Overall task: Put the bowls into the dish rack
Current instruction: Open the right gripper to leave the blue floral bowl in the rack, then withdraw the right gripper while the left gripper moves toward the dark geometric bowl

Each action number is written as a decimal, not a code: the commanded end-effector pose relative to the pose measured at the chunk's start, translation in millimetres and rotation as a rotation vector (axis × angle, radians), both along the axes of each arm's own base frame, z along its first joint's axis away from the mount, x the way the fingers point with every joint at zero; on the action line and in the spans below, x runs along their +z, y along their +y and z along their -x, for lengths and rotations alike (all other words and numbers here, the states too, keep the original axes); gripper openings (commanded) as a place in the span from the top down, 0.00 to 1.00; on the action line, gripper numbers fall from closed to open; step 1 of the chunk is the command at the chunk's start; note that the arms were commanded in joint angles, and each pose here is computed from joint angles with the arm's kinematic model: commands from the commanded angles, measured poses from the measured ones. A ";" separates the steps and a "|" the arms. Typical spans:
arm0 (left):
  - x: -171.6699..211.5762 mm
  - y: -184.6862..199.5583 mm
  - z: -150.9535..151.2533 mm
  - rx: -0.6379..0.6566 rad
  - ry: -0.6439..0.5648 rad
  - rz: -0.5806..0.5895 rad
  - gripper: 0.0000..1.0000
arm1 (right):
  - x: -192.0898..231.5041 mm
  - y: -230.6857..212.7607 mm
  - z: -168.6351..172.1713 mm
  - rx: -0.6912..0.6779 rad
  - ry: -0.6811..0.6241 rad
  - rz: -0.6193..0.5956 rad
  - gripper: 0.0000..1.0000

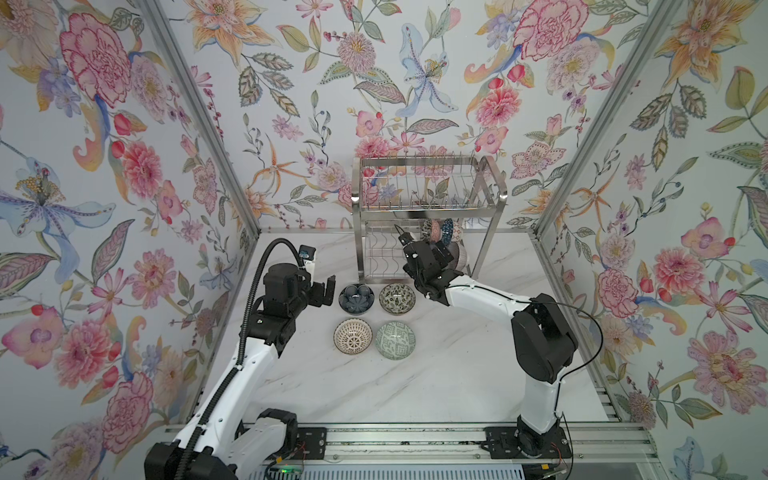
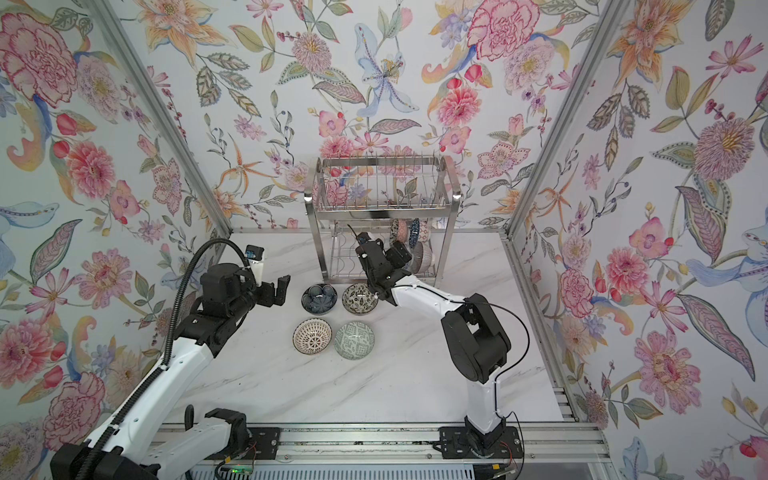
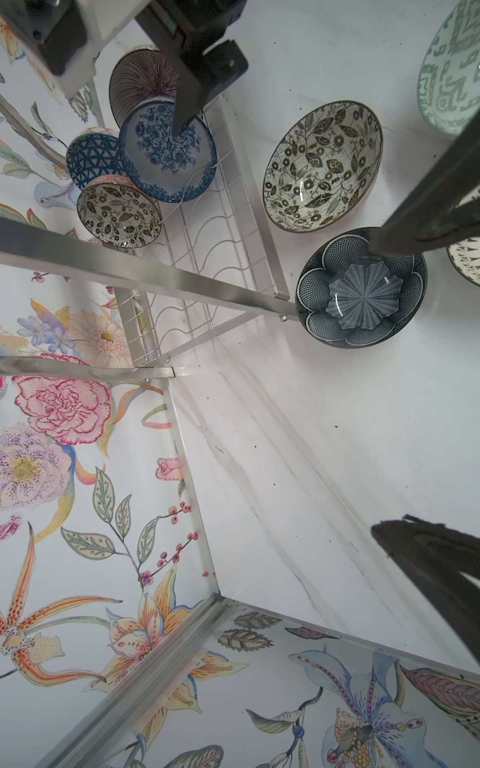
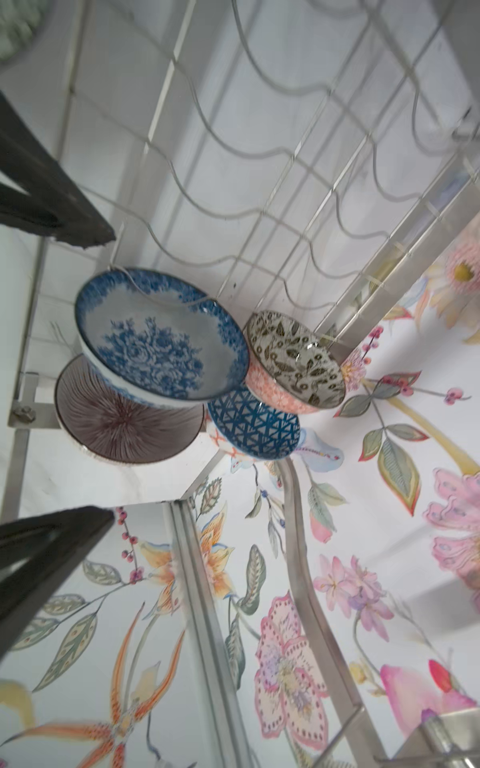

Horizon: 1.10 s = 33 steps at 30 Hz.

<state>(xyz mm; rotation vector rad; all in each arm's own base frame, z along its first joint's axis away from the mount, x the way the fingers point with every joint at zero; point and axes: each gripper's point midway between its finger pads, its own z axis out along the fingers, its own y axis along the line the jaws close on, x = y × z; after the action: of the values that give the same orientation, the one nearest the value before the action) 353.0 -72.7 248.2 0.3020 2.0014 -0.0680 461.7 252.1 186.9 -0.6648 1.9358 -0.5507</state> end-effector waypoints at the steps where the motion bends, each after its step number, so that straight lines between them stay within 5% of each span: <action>1: -8.3 1.7 -1.9 0.010 0.044 0.014 0.00 | 3.3 5.9 24.2 0.076 0.052 -0.124 0.01; 10: -10.5 -0.1 0.0 0.033 0.101 0.035 0.01 | 38.8 -1.9 84.7 0.231 0.103 -0.377 0.01; 19: -40.0 -14.9 6.8 0.065 0.157 0.075 0.01 | 67.6 -48.7 90.5 0.167 0.081 -0.596 0.01; 33: -94.1 -25.3 -12.9 0.095 0.199 0.126 0.01 | 79.1 -93.9 88.4 0.067 0.046 -0.606 0.01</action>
<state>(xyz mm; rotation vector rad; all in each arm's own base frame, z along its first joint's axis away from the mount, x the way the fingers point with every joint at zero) 358.3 -95.2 160.7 0.1467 2.2097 -0.1629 379.7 163.7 274.4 -0.3545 1.9440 0.1047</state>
